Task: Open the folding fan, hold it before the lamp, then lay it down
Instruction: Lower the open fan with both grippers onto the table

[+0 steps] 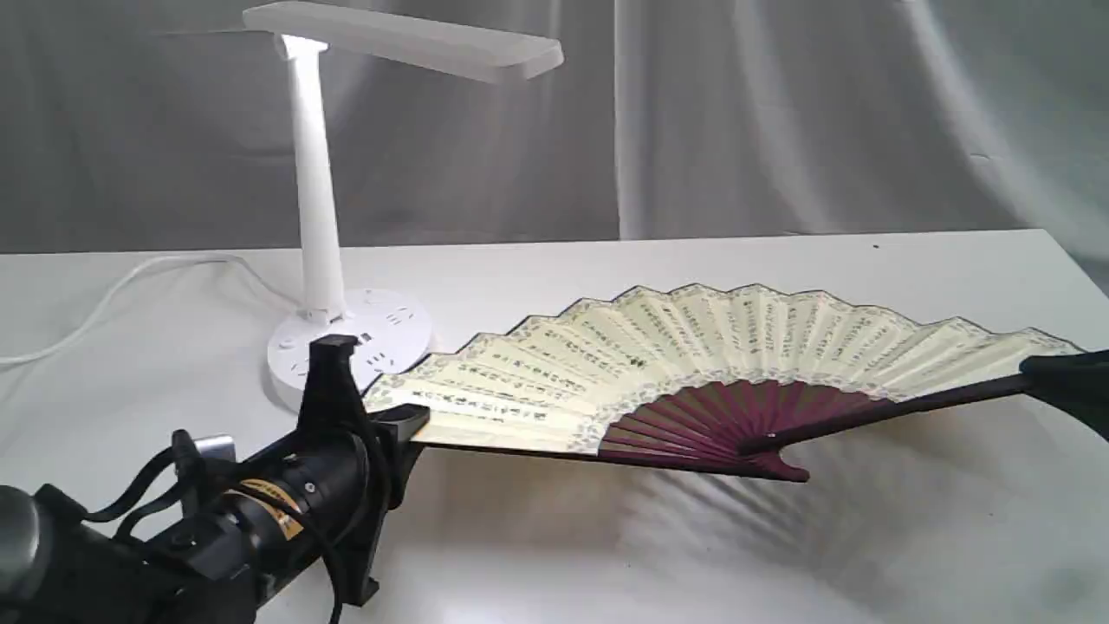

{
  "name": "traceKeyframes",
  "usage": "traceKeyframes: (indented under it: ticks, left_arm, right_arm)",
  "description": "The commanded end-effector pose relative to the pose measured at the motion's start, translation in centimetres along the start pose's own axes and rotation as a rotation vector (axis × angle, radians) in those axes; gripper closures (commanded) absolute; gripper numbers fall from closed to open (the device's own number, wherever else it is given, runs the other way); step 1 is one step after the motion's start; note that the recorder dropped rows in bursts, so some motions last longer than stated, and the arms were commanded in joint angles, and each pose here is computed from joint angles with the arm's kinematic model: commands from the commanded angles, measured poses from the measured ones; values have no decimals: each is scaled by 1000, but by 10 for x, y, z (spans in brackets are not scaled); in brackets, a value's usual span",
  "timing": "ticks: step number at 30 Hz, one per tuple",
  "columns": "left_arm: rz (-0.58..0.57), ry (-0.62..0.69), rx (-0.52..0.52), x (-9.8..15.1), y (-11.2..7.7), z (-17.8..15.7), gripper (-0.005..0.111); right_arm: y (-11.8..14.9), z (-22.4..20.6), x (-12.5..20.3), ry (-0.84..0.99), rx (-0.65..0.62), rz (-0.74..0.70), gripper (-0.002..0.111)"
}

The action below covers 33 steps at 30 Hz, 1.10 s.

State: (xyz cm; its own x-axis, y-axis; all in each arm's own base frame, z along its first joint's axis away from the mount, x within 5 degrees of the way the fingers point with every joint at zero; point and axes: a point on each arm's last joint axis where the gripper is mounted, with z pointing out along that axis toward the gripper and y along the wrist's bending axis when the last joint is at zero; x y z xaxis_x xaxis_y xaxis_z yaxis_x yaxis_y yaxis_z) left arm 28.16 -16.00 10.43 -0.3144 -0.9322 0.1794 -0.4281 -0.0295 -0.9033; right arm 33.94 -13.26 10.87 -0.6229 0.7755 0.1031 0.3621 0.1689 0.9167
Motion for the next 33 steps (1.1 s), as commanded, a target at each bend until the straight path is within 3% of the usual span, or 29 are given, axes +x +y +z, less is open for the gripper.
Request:
traceKeyframes:
  ticks: [1,10,15,19,26,33]
  left_arm:
    - [-63,-30,56,-4,-8,1,101]
    - [-54,-28,56,-4,-8,1,82]
    - [-54,-29,54,-4,-8,1,63]
    - [-42,-31,52,-4,-8,1,53]
    - [9,-43,-34,-6,0,1,52]
    - [84,-48,-151,-7,10,0,52]
  right_arm:
    - [-5,-3,-2,-9,37,-59,108]
    - [-4,-3,-1,-4,31,-59,107]
    - [-4,-3,-1,-4,31,-59,90]
    - [-5,-3,-2,-13,45,-61,79]
    - [-10,-3,-1,-2,92,-86,68]
    - [-14,-4,2,40,132,-118,65]
